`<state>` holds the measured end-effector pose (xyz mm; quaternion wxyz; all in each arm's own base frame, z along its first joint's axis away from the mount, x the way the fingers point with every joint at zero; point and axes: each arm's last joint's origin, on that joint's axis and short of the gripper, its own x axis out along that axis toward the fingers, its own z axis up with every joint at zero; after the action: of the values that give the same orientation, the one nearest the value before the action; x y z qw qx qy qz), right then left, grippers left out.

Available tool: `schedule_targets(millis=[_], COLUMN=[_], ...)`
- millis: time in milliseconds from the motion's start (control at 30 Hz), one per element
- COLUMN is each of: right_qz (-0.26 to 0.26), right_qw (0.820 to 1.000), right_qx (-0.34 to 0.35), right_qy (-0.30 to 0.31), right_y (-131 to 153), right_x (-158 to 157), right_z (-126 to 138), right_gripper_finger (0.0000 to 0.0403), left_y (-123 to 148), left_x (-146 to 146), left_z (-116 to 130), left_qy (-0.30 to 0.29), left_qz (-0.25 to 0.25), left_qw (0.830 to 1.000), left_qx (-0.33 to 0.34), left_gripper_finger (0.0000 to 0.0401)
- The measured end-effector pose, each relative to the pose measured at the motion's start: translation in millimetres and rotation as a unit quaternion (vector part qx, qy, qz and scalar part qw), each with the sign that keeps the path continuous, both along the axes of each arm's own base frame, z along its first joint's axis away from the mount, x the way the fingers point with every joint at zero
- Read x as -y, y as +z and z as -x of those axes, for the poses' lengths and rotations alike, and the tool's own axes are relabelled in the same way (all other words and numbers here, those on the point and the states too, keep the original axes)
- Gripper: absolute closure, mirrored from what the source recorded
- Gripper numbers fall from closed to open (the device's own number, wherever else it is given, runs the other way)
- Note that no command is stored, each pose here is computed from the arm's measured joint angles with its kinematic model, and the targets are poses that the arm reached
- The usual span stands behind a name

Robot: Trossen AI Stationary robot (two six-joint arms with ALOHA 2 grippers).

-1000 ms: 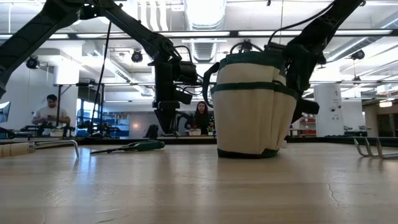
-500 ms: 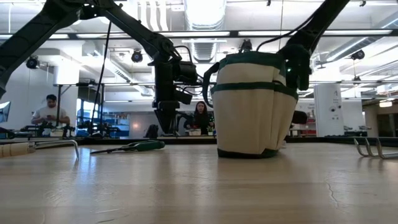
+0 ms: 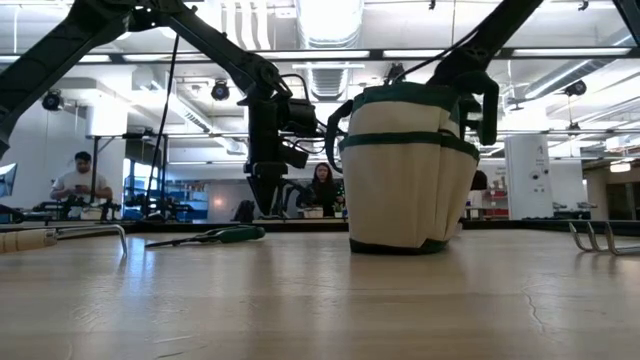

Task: Pick & Place Garden tools in Gardening bag
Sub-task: Put the spray bottle into the gardening bag

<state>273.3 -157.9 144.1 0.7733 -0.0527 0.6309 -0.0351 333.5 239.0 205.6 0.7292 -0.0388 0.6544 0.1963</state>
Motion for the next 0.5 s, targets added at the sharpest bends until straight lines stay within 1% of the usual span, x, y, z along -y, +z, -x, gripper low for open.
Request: schedule_targets(millis=[167,267,500], right_qz=[0.002,0.015,0.033], right_qw=[1.000,1.000,0.999], right_qx=[-0.005,-0.014,0.006], right_qy=[-0.001,-0.005,-0.007], right_y=[14,20,41], right_x=[1,0,-5], right_z=[0,3,13], right_gripper_finger=[0.0275,0.0275,0.0275], left_y=[0,0,0], left_x=[0,1,1], left_z=[1,1,1], left_qy=[0.001,0.001,0.002], left_qz=[0.002,0.004,0.005], left_qw=[1.000,1.000,1.000], left_qx=[-0.002,-0.005,-0.006], left_gripper_finger=[0.0193,0.0193,0.0193])
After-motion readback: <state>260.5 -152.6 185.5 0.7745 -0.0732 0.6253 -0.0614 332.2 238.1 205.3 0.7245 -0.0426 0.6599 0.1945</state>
